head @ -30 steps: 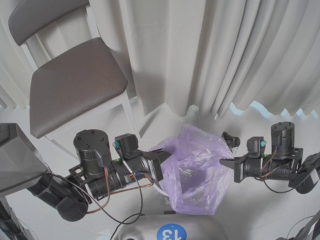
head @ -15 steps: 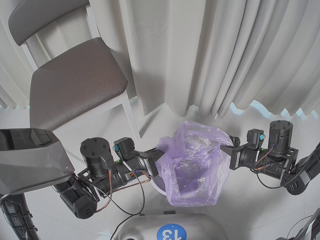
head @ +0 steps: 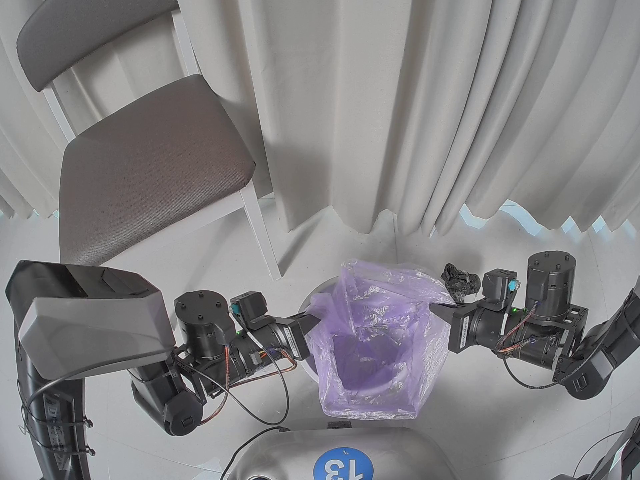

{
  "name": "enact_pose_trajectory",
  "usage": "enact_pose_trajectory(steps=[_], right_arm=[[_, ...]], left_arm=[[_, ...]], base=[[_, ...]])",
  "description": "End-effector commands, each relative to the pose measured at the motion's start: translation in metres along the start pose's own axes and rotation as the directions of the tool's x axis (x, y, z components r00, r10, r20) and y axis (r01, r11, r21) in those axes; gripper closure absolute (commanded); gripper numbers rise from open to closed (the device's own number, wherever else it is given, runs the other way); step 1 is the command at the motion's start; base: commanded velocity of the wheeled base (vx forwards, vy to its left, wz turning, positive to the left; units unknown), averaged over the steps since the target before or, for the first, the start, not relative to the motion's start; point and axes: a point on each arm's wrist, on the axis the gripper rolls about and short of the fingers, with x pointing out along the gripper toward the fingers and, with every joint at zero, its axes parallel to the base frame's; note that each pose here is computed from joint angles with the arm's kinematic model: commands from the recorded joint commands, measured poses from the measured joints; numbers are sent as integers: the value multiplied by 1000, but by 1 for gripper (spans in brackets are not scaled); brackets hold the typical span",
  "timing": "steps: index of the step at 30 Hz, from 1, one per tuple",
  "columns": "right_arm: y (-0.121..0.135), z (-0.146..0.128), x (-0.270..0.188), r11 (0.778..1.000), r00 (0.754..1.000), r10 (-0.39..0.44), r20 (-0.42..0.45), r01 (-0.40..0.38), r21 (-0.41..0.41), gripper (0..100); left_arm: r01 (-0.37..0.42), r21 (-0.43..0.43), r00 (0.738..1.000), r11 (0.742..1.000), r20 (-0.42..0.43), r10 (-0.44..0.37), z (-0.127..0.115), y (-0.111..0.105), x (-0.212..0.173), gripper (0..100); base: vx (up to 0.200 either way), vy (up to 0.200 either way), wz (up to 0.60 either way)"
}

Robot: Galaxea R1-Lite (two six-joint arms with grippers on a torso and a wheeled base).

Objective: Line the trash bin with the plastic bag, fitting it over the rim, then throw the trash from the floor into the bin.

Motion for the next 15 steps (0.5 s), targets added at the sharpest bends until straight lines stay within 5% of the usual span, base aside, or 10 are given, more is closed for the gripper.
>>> enact_pose_trajectory(steps=[1, 9, 15], right_arm=[[-2, -5, 11, 1000, 1000, -21, -17, 21, 5, 100], [-4, -9, 18, 999, 999, -45, -28, 45, -14, 100], [-7, -15, 17, 989, 991, -63, -114, 46, -142, 100]], left_arm=[[-38, -2, 999, 999, 29, 38, 5, 16, -3, 100], [-62, 49, 997, 997, 40, 60, 37, 36, -35, 100], [-134, 75, 987, 988, -84, 140, 43, 37, -45, 100]], base=[[0, 0, 0], [0, 0, 0], [0, 0, 0]])
